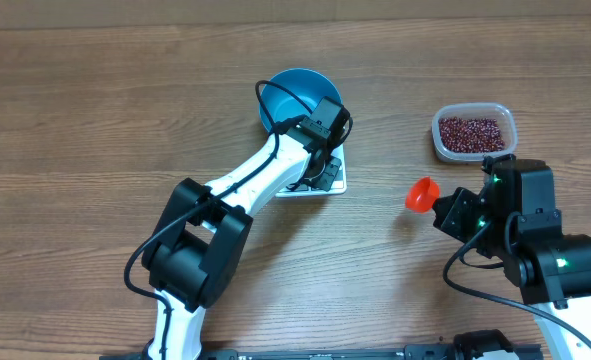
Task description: Scoop item into bowl and weigh 150g on scale
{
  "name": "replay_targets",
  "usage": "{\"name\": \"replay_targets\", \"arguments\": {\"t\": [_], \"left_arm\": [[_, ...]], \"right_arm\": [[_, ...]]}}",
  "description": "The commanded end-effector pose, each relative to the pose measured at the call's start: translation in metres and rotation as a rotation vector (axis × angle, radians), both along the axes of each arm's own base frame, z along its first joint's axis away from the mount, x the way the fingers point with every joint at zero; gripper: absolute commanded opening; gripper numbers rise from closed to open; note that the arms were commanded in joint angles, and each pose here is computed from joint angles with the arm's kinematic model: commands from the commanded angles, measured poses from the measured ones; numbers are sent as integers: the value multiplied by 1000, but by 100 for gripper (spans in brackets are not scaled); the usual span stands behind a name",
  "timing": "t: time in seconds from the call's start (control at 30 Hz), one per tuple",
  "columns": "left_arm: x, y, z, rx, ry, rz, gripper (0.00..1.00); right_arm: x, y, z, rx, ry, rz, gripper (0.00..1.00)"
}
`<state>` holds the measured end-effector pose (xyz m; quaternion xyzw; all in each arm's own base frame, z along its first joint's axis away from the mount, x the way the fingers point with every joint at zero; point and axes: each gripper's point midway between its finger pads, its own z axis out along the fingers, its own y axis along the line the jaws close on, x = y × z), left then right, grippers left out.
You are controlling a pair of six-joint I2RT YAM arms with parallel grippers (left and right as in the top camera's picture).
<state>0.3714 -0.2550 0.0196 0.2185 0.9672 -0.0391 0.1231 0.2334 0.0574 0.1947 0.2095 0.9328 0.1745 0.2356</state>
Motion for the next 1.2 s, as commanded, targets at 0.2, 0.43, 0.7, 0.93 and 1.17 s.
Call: {"name": "replay_targets", "arguments": {"t": [0.2,0.43,0.7,0.93,1.17], "left_arm": [[-7,4,-22,45,41,-10,4],[-7,4,-23,48,43,-9,4],[-7,4,-23,48,41,-13,4],[5,-4,12,9,-21,-32,4],[18,-16,68,-63,-126,-65,4]], "right_arm": [[4,-2,9,-7,-28,-6,4],[3,-2,9,-8,-25,-6,4],[3,-2,9,-8,-25,-6,4],[3,-2,9,-8,-26,-6,4],[3,-2,9,-8,-25,-6,4]]}}
